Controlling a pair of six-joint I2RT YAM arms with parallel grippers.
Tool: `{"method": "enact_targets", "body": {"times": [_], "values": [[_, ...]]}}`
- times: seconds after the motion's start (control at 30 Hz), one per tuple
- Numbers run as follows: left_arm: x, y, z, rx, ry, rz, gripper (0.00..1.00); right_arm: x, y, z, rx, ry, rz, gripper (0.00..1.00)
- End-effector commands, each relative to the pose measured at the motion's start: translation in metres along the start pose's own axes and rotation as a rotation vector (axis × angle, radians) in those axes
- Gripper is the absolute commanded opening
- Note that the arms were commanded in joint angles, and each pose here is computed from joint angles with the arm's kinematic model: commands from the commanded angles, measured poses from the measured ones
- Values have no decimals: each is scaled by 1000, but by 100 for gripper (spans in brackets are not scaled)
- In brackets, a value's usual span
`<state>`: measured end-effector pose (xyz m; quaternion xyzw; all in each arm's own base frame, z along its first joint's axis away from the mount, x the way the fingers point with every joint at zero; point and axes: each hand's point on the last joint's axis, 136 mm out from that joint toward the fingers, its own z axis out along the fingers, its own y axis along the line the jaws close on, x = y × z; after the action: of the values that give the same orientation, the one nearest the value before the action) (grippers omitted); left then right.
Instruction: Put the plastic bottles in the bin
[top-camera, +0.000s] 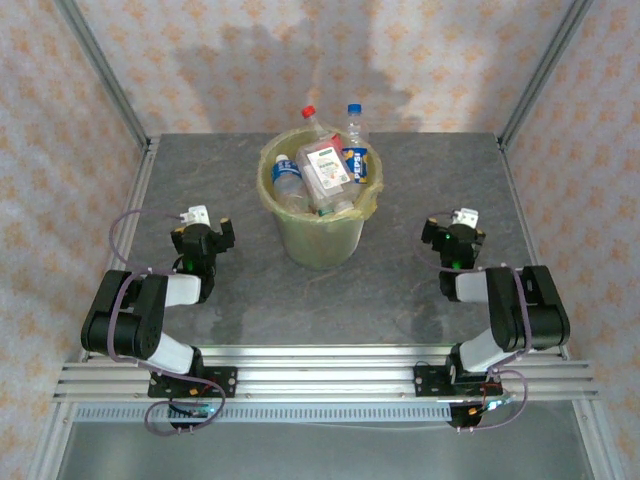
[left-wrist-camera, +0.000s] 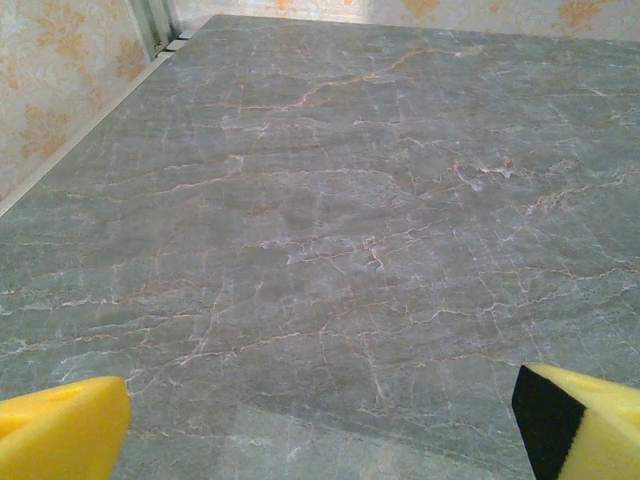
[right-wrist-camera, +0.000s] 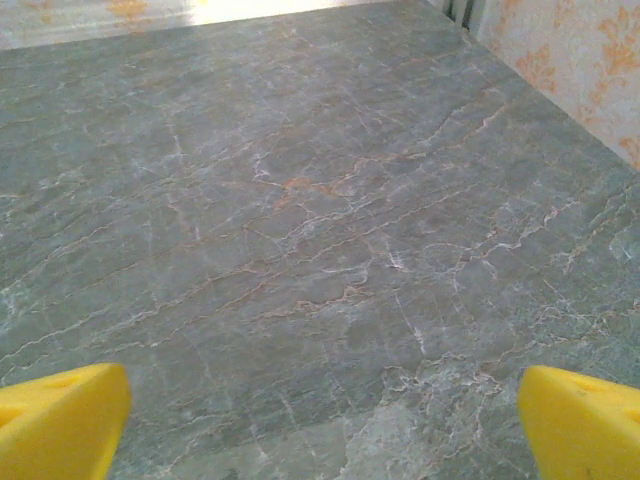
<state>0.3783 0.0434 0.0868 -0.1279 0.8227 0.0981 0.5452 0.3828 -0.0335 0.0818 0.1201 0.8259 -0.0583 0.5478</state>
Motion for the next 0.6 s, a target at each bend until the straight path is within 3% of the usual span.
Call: {"method": "enact_targets", "body": {"times": [0.0, 0.57], "values": [[-13, 1, 2, -12, -33, 4, 100, -10, 7, 6, -47, -7, 47, 99], [-13, -6, 2, -10, -23, 41, 100, -9, 7, 6, -45, -1, 42, 99]]}}
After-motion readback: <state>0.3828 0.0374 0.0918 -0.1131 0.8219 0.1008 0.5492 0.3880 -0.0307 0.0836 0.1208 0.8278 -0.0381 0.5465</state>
